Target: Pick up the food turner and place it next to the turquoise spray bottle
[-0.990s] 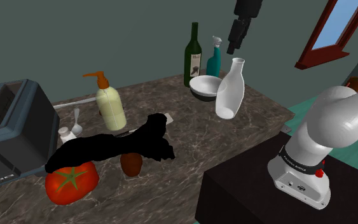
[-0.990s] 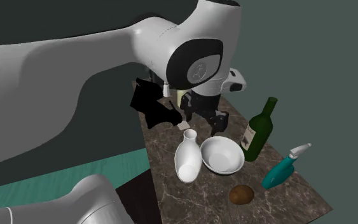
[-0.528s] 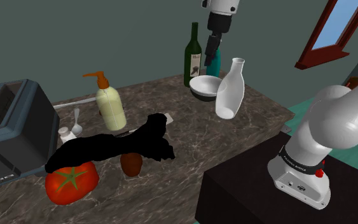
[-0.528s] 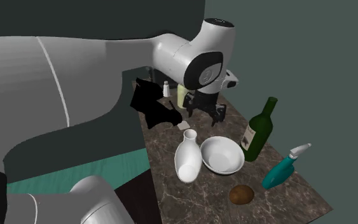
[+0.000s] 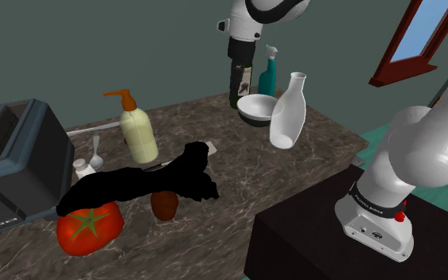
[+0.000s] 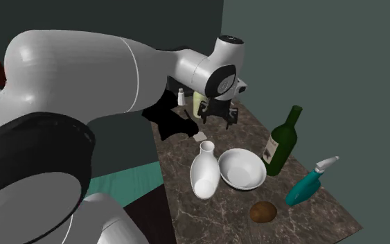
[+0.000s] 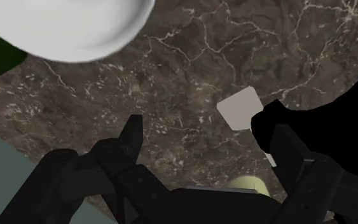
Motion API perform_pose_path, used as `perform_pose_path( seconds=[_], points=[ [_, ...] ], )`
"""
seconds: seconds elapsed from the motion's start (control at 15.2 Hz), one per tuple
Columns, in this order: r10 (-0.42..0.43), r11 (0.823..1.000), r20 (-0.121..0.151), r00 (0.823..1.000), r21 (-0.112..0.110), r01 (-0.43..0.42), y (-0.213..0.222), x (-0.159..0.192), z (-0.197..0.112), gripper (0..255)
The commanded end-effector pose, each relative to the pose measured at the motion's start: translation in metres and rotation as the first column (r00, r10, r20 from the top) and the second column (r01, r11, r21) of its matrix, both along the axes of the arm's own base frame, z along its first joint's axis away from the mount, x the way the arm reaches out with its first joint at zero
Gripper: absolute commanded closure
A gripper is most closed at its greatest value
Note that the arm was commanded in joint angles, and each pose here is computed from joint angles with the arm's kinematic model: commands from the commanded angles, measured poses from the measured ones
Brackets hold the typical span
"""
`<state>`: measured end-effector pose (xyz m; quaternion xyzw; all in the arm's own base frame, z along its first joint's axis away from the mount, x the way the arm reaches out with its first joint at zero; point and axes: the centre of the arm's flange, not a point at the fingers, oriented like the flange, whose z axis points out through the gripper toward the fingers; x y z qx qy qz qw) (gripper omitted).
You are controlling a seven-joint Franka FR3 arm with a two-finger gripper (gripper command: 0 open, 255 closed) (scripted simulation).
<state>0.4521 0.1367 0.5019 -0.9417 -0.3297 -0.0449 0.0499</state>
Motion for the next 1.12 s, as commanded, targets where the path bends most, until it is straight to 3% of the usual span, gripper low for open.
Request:
perform_pose_path(
  seconds=[0.0,0.26,0.53,0.79,1.06],
  points=[
    [0.057,0.998,0.005,0.998,0.002,-0.057,0.025,0.013,-0.010,0],
    [0.167,0.986,0.013,0.986,0.004,-0.167,0.068,0.032,-0.034,0],
    [0.274,0.962,0.021,0.961,0.005,-0.275,0.112,0.047,-0.058,0],
    [0.379,0.925,0.029,0.925,0.005,-0.379,0.158,0.056,-0.081,0],
    [0.478,0.878,0.037,0.877,0.004,-0.479,0.204,0.061,-0.104,0]
  ],
)
